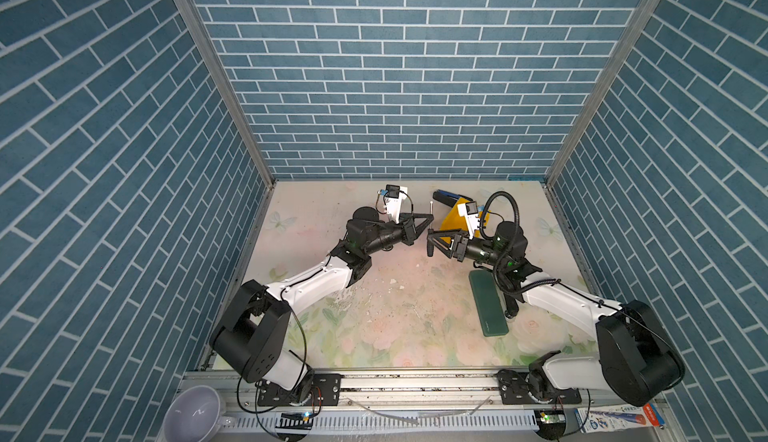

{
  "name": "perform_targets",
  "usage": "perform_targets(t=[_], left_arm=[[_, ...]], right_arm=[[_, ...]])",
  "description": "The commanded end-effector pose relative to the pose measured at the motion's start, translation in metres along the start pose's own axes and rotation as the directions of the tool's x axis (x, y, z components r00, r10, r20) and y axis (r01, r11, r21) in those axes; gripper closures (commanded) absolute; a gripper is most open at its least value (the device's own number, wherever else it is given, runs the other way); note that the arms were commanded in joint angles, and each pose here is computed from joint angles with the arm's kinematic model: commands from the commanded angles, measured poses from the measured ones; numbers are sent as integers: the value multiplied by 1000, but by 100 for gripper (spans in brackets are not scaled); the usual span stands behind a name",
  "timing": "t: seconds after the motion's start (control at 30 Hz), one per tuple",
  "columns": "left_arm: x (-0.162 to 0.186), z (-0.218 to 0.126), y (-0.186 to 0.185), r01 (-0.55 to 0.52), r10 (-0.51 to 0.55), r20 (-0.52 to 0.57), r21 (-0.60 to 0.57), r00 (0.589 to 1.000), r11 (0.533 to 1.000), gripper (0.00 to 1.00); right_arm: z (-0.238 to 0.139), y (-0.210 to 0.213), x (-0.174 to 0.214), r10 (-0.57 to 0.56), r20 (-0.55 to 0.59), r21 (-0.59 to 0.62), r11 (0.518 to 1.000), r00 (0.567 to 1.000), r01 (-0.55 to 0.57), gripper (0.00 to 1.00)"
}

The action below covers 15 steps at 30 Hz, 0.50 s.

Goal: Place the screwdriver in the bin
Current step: 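Bring the screwdriver toward the right gripper and grasp its handle with the right gripper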

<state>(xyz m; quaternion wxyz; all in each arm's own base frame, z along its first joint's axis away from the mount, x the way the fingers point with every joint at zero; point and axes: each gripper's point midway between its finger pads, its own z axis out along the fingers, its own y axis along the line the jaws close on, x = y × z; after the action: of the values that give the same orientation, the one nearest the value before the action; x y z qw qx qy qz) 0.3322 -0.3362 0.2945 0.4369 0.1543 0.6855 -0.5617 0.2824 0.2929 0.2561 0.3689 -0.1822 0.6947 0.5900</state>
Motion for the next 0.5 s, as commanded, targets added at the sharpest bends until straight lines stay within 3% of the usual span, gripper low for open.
perform_targets(t=[0.0,0.3,0.4,0.47], left_arm=[[-16,-1,-21,-50,48,31,54,998,997,100],[-15,-2,-21,-60,59,29,49,998,997,100],[-14,-2,-20,-82,81,30,30,996,996,90],[-13,-4,-18,-99,98,34,10,995,995,79]], right_arm=[[1,10,-9,-16,8,-49,999,1000,16,60],[3,8,-12,-7,18,-50,999,1000,8,92],[2,8,-13,-8,20,-46,999,1000,9,97],[2,7,-13,-10,25,-41,999,1000,11,98]])
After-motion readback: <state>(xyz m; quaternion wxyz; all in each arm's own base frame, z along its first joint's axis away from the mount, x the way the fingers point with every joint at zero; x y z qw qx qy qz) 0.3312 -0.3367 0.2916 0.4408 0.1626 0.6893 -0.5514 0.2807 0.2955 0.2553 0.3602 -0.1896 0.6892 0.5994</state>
